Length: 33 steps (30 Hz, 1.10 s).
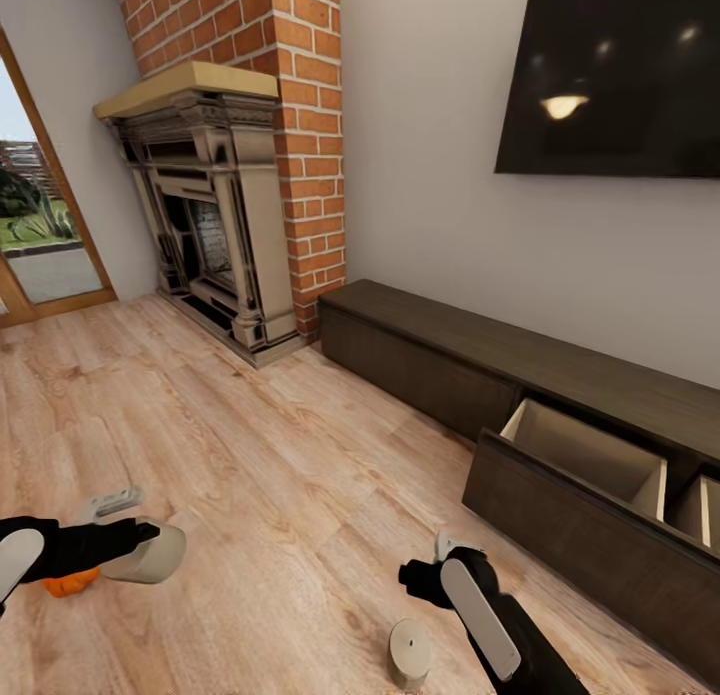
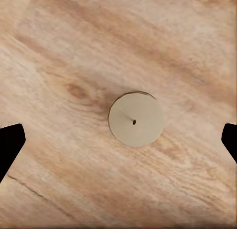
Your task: Place each of the two pumpkins and all three candles from the living room inside a cabinet in the living room (use any cabinet), then make sure every cabinet is closed, and position the cauldron so it is next to a table in the living room.
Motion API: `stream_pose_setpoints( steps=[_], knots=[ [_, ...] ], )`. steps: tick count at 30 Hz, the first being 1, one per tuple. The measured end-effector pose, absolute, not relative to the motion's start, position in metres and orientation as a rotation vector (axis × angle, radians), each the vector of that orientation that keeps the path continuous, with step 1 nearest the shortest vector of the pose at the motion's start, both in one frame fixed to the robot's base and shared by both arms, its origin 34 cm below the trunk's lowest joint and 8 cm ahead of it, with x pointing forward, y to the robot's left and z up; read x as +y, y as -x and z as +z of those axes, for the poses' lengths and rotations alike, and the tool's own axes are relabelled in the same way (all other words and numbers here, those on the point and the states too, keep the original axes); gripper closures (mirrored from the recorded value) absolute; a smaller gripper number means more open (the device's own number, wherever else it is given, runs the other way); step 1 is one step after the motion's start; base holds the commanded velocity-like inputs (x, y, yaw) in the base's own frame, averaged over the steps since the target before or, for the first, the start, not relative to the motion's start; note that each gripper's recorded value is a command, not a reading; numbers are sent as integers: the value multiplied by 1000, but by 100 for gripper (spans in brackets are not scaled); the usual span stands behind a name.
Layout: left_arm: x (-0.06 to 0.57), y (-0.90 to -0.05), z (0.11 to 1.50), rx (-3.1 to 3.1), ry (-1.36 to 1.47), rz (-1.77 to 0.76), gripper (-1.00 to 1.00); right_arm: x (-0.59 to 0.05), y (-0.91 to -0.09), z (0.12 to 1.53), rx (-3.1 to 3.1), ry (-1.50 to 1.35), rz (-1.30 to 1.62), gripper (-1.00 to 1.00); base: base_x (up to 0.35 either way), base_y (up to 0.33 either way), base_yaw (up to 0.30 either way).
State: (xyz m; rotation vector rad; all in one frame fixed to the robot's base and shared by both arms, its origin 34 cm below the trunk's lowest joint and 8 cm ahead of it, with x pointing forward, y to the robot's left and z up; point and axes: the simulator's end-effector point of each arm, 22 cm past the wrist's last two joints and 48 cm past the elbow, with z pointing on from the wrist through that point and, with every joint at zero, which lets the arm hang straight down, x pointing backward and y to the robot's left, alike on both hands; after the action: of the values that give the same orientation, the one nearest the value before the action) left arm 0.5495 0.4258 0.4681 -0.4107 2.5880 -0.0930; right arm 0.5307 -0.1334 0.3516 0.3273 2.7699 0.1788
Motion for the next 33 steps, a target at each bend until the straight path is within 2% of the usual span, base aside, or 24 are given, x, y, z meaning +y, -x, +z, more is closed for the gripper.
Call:
stream_pose_setpoints(
  steps=[4, 12, 19, 33],
  knots=[
    [424, -550, 462, 2599, 424, -115, 100, -131, -527, 340, 2798, -333, 172, -100, 0, 0, 0],
    [391, -554, 460, 2599, 484, -348, 100, -132, -521, 323, 2831, -349, 163, -100, 0, 0, 0],
    [394, -558, 481, 2560, 609, -595, 100, -133, -516, 310, 2855, -358, 157, -100, 0, 0, 0],
    [410, -557, 497, 2542, 773, -871, 100, -134, -505, 284, 2908, -369, 145, -100, 0, 0, 0]
  ],
)
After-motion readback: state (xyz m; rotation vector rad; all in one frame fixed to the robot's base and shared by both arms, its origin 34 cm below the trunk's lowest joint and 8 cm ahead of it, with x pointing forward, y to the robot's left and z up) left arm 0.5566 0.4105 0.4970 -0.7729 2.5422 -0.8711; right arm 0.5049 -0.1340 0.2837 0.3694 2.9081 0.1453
